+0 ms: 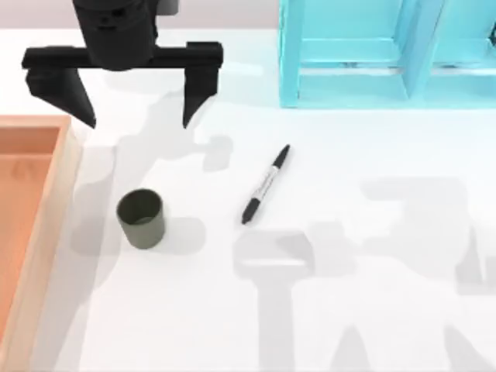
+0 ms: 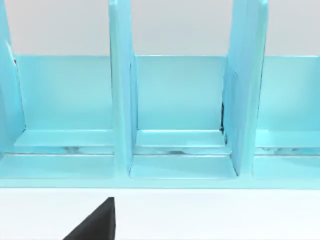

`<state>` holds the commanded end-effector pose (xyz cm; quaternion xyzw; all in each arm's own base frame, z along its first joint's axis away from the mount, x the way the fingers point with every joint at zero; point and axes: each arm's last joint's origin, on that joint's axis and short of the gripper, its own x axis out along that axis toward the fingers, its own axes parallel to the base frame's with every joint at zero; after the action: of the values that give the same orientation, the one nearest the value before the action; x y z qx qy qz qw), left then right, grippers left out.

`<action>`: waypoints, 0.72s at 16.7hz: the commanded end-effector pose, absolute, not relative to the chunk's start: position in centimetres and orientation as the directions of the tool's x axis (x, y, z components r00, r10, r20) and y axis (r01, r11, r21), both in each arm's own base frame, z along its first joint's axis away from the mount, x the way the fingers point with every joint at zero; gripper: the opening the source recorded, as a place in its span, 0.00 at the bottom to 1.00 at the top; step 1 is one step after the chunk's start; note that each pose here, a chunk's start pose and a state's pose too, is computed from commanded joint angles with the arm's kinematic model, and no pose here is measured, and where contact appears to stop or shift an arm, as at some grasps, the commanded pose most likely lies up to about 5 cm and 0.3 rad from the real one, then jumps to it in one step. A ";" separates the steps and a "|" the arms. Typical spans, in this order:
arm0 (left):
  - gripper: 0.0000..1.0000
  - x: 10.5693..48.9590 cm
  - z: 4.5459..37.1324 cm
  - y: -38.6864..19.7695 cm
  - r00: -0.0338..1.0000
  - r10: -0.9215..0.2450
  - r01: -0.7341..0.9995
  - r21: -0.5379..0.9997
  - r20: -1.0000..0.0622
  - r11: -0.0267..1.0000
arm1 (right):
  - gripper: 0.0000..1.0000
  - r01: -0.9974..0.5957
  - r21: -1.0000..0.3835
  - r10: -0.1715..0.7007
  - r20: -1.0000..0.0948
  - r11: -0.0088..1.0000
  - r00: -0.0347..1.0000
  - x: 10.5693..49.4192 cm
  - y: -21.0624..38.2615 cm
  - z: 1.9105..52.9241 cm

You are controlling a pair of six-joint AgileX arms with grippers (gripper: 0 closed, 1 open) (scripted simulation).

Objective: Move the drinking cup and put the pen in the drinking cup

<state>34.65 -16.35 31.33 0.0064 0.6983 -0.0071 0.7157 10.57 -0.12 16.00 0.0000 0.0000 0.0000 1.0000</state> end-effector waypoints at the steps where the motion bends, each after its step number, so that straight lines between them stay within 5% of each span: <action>1: 1.00 34.7 31.3 -16.4 0.026 0.000 0.021 0.000 -1.000 1.000 | 1.00 0.000 0.000 0.000 0.000 1.000 1.000 10.6 -0.1 16.0; 5: 1.00 36.2 28.9 -20.1 0.060 0.037 0.127 0.044 -0.998 0.991 | 1.00 0.000 0.000 0.000 0.000 1.000 1.000 10.6 -0.1 16.0; 12: 1.00 37.6 18.7 -31.5 0.156 0.137 0.421 0.191 -0.978 0.886 | 1.00 0.000 0.000 0.000 0.000 1.000 1.000 10.6 -0.1 16.0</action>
<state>37.59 -31.50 18.69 0.2175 0.6423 -0.0976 0.7285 10.57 -0.12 16.00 0.0000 0.0000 0.0000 1.0000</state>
